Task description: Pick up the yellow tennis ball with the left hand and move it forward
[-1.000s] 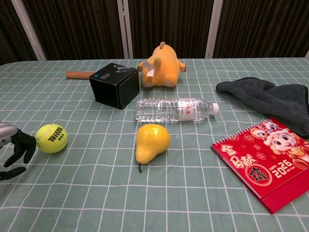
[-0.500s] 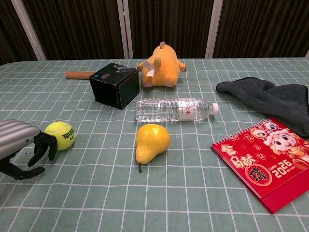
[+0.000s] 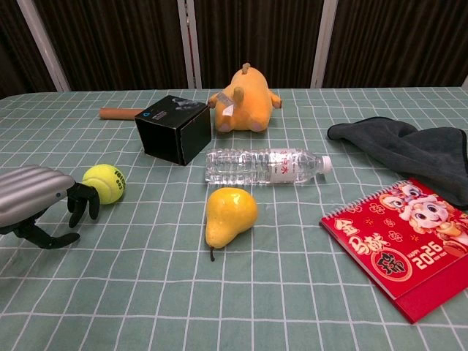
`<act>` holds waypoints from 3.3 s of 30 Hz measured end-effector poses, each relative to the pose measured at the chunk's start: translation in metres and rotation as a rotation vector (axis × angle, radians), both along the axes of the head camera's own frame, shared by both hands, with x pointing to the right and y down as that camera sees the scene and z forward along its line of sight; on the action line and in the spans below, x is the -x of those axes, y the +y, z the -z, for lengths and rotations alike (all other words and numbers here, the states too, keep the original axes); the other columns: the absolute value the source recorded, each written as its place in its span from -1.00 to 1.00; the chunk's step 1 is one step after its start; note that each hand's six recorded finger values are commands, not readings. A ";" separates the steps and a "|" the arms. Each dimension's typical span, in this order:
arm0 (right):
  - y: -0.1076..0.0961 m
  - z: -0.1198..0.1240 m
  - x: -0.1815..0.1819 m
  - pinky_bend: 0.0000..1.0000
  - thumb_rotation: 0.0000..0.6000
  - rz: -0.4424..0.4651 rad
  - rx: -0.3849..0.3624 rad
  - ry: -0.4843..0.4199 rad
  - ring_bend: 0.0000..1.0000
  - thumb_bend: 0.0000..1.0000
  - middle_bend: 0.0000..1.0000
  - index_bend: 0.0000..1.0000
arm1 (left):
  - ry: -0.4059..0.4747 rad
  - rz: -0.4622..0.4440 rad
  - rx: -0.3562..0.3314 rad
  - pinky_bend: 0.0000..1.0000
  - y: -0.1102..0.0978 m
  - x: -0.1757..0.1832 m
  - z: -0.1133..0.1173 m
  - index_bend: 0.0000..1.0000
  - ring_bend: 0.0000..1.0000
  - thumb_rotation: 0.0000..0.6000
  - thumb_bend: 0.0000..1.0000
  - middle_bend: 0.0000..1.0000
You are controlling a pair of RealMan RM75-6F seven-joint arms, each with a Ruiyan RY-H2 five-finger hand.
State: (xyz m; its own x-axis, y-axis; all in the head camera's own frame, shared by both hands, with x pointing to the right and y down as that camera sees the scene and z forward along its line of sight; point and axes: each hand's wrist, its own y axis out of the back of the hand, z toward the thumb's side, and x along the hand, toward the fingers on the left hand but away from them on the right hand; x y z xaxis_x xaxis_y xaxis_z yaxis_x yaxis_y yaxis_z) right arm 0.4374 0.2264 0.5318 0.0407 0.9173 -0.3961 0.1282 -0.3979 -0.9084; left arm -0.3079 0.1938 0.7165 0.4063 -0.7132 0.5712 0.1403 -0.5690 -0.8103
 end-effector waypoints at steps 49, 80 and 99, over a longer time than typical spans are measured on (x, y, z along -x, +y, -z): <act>-0.003 0.002 0.000 -1.00 1.00 -0.004 -0.014 -0.008 -1.00 -0.29 -1.00 -1.00 | 0.054 -0.063 -0.012 -0.46 -0.084 -0.055 -0.023 -0.39 -0.49 1.00 -0.37 -0.28; -0.005 0.005 -0.003 -1.00 1.00 -0.013 -0.027 -0.007 -1.00 -0.29 -1.00 -1.00 | 0.013 -0.112 -0.048 -0.75 -0.112 -0.075 -0.022 -0.49 -0.73 1.00 -0.37 -0.45; -0.002 0.009 -0.004 -1.00 1.00 -0.002 -0.038 -0.034 -1.00 -0.29 -1.00 -1.00 | -0.038 -0.068 -0.022 -0.75 -0.116 -0.067 -0.019 -0.61 -0.73 1.00 -0.48 -0.50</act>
